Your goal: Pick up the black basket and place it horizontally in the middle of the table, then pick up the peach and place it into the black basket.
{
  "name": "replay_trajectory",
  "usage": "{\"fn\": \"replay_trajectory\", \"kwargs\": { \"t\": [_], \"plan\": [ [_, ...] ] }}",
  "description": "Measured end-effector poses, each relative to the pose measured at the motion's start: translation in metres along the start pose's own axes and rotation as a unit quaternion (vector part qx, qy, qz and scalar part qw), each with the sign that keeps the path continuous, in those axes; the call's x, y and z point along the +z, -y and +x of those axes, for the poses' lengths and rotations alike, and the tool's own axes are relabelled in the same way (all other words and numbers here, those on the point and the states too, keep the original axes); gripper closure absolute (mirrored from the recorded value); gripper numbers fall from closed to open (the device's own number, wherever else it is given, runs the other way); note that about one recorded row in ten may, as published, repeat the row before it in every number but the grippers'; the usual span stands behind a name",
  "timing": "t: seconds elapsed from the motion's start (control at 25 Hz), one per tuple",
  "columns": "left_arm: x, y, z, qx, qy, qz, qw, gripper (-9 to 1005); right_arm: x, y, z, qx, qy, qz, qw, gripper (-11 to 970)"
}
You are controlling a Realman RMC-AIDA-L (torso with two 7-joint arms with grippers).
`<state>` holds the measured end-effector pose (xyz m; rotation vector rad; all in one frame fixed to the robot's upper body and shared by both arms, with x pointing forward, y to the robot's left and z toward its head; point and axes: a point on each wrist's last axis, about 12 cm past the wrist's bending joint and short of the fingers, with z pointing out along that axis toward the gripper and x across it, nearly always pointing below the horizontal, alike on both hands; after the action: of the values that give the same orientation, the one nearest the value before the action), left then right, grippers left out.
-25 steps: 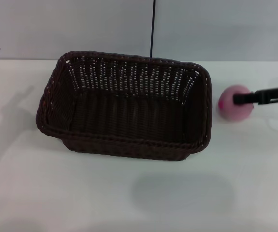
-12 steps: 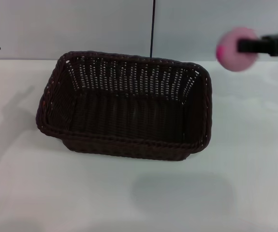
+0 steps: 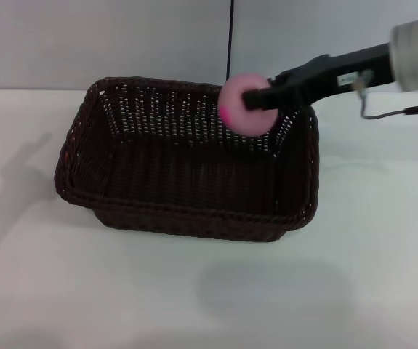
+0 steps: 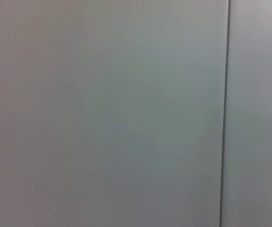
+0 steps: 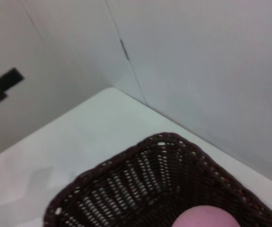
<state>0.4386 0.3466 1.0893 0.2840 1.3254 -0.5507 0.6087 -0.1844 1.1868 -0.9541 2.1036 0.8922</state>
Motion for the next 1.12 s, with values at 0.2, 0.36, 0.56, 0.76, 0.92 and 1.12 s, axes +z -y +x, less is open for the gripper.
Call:
{"fn": "replay_trajectory", "kwargs": {
  "t": [0.2, 0.36, 0.56, 0.76, 0.92, 1.12],
  "plan": [
    [-0.006, -0.001, 0.001, -0.001, 0.002, -0.005, 1.000, 358, 0.009, 0.001, 0.003, -0.003, -0.003, 0.005, 1.000, 679],
    [-0.009, -0.003, 0.000, -0.001, 0.004, -0.011, 1.000, 358, 0.010, 0.000, 0.002, -0.007, 0.002, 0.001, 1.000, 564],
    [-0.011, -0.003, 0.001, 0.000, 0.004, -0.014, 1.000, 358, 0.006, 0.001, 0.005, -0.006, 0.011, -0.001, 1.000, 368],
    [-0.020, -0.007, 0.003, -0.001, -0.001, -0.034, 0.999, 358, -0.013, 0.009, 0.028, -0.012, 0.041, 0.036, 0.998, 343],
    [-0.039, -0.012, 0.009, 0.014, 0.000, -0.072, 0.997, 359, -0.038, 0.019, 0.069, -0.020, 0.141, 0.080, 0.987, 343],
    [-0.070, -0.015, 0.019, 0.032, 0.041, -0.148, 0.988, 359, -0.062, 0.024, 0.131, -0.053, 0.319, 0.156, 0.933, 343]
  ]
}}
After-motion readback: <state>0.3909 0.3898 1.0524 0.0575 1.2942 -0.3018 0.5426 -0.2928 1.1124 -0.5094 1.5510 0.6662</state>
